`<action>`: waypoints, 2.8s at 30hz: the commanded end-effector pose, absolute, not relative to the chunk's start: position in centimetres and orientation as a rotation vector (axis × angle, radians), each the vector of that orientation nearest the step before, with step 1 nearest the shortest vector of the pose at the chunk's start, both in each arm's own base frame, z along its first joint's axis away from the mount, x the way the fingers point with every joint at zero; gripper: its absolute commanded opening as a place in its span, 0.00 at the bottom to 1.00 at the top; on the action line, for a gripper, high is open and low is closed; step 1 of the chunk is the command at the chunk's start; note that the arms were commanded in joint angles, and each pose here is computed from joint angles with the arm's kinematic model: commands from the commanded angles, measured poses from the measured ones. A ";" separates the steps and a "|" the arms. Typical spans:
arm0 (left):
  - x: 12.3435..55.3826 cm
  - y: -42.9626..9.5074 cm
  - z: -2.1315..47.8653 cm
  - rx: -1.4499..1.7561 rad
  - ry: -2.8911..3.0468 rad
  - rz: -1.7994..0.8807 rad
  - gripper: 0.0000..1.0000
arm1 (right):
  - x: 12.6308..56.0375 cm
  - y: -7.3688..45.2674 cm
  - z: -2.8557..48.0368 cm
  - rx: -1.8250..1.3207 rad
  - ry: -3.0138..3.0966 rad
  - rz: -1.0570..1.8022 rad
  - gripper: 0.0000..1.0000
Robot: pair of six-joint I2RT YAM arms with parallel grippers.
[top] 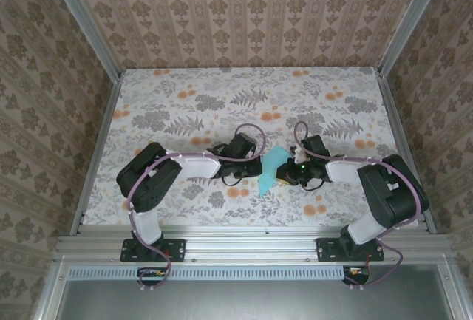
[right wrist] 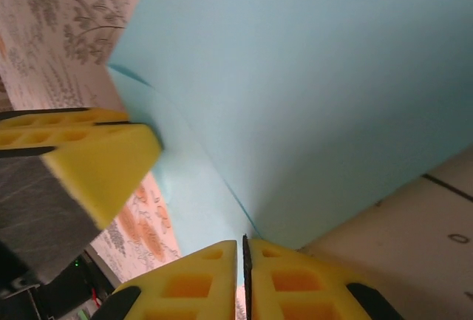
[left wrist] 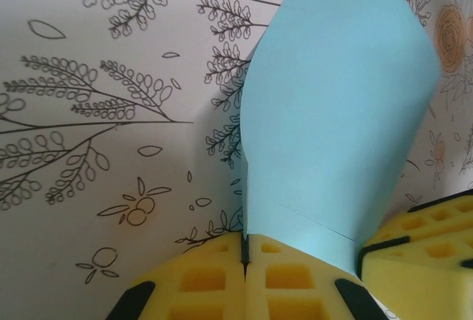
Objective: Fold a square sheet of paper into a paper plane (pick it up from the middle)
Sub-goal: Fold the wing for the fifth time at the center of the table.
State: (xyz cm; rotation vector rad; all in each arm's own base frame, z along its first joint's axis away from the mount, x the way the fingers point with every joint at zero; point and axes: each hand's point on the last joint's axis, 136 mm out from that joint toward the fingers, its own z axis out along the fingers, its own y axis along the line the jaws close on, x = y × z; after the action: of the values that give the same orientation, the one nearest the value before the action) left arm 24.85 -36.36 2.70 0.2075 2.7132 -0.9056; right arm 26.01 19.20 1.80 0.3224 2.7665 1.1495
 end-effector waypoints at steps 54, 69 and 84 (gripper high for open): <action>21.5 -42.0 3.2 0.389 2.721 -1.165 0.00 | 26.1 18.2 0.4 0.384 2.737 1.185 0.08; 21.3 -40.8 0.7 0.366 2.767 -1.147 0.00 | 26.8 18.1 2.6 0.405 2.654 1.251 0.08; 21.5 -41.2 1.0 0.419 2.742 -1.162 0.06 | 28.0 17.0 4.3 0.448 2.612 1.239 0.16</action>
State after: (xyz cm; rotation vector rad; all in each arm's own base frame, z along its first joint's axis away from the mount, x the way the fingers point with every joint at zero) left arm 22.23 -41.65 2.51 0.3809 2.7002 -1.1836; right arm 27.32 17.06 3.56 0.4304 2.6269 1.2353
